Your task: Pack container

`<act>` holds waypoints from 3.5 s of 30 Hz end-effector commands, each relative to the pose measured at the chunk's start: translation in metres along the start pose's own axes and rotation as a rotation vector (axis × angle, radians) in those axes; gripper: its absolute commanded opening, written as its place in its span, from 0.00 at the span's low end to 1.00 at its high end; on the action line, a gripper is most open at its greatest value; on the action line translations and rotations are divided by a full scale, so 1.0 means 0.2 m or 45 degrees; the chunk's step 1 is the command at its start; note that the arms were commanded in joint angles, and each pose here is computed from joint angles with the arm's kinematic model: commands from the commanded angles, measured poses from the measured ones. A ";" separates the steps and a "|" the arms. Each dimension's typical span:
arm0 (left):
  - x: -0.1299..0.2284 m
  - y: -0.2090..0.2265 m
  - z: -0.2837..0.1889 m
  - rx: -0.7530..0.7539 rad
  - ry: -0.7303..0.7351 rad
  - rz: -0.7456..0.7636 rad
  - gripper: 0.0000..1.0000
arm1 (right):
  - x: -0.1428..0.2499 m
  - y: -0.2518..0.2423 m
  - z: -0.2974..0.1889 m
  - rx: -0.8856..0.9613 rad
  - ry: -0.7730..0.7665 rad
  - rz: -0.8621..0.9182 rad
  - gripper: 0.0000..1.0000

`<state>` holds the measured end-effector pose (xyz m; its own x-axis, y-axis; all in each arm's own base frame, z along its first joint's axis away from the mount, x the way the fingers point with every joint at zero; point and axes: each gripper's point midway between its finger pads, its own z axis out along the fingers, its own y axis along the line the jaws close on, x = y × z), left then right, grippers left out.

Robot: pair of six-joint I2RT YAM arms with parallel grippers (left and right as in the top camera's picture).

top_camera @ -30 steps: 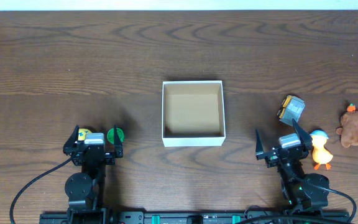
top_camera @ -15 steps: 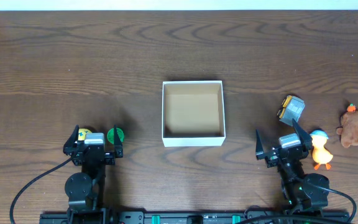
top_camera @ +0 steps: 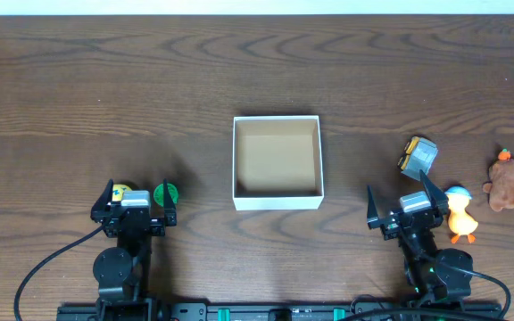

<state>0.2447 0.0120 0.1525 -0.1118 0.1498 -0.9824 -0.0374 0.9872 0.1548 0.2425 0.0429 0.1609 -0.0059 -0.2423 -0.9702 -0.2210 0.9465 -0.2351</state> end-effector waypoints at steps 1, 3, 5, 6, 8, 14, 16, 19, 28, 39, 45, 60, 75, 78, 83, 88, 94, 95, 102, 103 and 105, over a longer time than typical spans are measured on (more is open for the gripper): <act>0.08 0.00 0.00 -0.004 0.066 0.005 0.98 | 0.00 -0.01 0.00 0.017 0.001 -0.027 0.99; 0.08 0.00 0.00 -0.004 0.066 0.005 0.98 | 0.02 -0.02 0.00 0.032 0.018 -0.027 0.99; 0.08 0.00 0.00 -0.004 0.066 0.005 0.98 | 0.02 -0.03 0.00 0.037 0.019 -0.025 0.99; 0.08 0.00 0.00 -0.004 0.066 0.005 0.98 | 0.02 -0.02 0.00 0.028 0.017 -0.025 0.99; 0.08 0.00 0.00 -0.005 0.065 0.005 0.98 | 0.01 -0.01 0.00 0.021 0.015 -0.015 0.99; 0.08 0.00 0.00 -0.005 0.065 0.005 0.98 | 0.01 -0.02 0.00 0.022 0.013 0.138 0.99; 0.08 0.00 0.00 -0.004 0.065 0.005 0.98 | 0.02 -0.02 0.00 0.027 0.018 0.224 0.99; 0.08 0.00 0.00 -0.004 0.064 0.005 0.98 | 0.04 -0.02 0.01 0.036 0.041 0.356 0.99; 0.08 0.00 0.00 -0.004 0.062 -0.005 0.98 | 0.07 -0.11 0.03 0.167 0.154 0.570 0.99; -0.15 -0.05 -0.04 0.111 0.007 -0.470 0.98 | -0.11 -0.24 0.17 0.250 0.454 0.571 0.99; -0.29 -0.05 -0.04 0.137 0.224 -0.482 0.98 | -0.22 -0.31 0.32 0.220 0.743 0.556 0.99; -0.38 -0.17 0.07 0.279 1.145 -0.572 0.98 | -0.16 -0.51 0.41 0.448 1.062 0.935 0.99; -0.28 -0.19 0.11 0.272 1.295 -0.584 0.98 | 0.35 -0.51 0.52 0.455 1.410 0.983 0.99; -0.28 -0.19 0.11 0.272 1.296 -0.584 0.98 | 0.34 -0.52 0.56 0.431 1.372 0.982 0.99; -0.28 -0.19 0.11 0.272 1.296 -0.584 0.98 | 0.37 -0.56 0.55 0.504 1.380 0.967 0.99; -0.28 -0.19 0.10 0.272 1.301 -0.584 0.98 | 0.47 -0.56 0.51 0.620 1.462 1.012 0.99; -0.27 -0.19 0.09 0.270 1.318 -0.585 0.98 | 0.56 -0.54 0.49 0.685 1.529 1.085 0.99; -0.27 -0.19 0.09 0.270 1.320 -0.585 0.98 | 0.57 -0.54 0.49 0.696 1.533 1.095 0.99; -0.27 -0.19 0.09 0.270 1.320 -0.585 0.98 | 0.60 -0.56 0.49 0.748 1.538 1.086 0.90; -0.27 -0.19 0.09 0.270 1.319 -0.585 0.98 | 0.60 -0.56 0.48 0.757 1.537 1.084 0.89; -0.27 -0.19 0.09 0.270 1.321 -0.585 0.98 | 0.60 -0.57 0.48 0.761 1.536 1.081 0.89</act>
<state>0.2683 -0.0307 0.1911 -0.9031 -0.2355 -0.3591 -0.1291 0.9464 -0.2960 0.3584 -0.0634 0.0638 -0.7490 0.6090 -0.2608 0.6135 0.7862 0.0742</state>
